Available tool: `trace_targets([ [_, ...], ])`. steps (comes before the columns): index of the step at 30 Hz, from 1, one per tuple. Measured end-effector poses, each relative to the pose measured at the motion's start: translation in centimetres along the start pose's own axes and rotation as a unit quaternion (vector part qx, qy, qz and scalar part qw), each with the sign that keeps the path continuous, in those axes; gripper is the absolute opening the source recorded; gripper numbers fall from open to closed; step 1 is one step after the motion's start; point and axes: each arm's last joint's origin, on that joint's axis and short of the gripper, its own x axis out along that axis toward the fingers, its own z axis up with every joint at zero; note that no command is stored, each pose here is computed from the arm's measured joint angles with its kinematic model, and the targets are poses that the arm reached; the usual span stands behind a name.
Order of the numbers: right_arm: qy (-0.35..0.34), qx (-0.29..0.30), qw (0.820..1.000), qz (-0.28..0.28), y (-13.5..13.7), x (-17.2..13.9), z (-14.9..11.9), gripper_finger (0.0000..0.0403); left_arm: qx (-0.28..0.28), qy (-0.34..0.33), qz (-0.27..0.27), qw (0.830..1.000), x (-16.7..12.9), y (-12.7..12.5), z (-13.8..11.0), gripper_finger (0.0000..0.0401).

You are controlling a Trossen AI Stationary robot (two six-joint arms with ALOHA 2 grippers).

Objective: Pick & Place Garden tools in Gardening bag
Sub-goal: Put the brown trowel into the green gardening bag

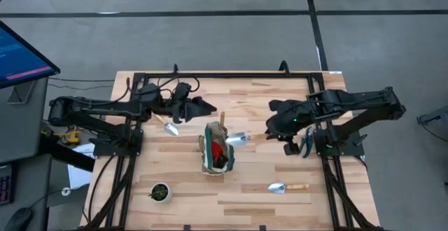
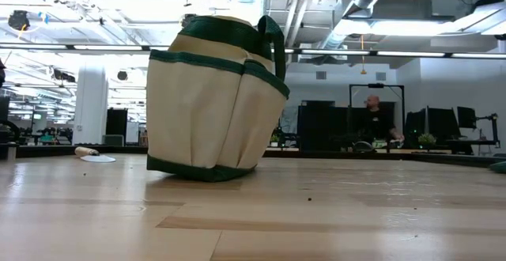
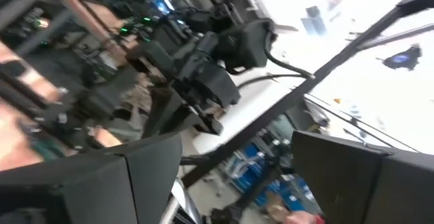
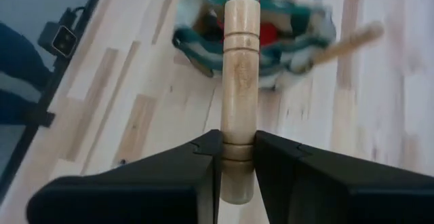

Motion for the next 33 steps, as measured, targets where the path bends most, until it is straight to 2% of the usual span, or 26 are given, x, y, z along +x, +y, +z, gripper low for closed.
trace_targets([
  [6, -0.015, -0.072, 0.997, 0.002, 0.2, 1.8, 3.1, 0.0051, -0.043, 0.045, -0.048, 0.997, 0.1, -0.7, -0.4, 0.0269],
  [10, -0.039, -0.101, 0.994, -0.018, 0.4, 3.2, 5.6, 0.0051, -0.074, 0.085, -0.068, 0.991, 0.1, -1.0, -0.9, 0.0269],
  [15, -0.024, -0.123, 0.992, -0.009, 1.0, 4.9, 7.8, 0.0051, -0.083, 0.132, -0.086, 0.984, 0.1, -1.1, -1.3, 0.0269],
  [23, 0.016, -0.125, 0.992, 0.006, 2.2, 6.2, 9.6, 0.0051, -0.116, 0.214, -0.021, 0.97, -0.2, 0.4, -2.7, 0.0269],
  [29, 0.03, -0.113, 0.993, 0.01, 2.5, 6.9, 10.0, 0.0051, -0.118, 0.232, -0.016, 0.965, -0.2, 0.4, -3.2, 0.0269],
  [33, 0.037, -0.103, 0.994, 0.011, 2.5, 6.8, 9.9, 0.0051, -0.145, 0.267, 0.016, 0.953, -0.3, 0.6, -4.4, 0.0269],
])
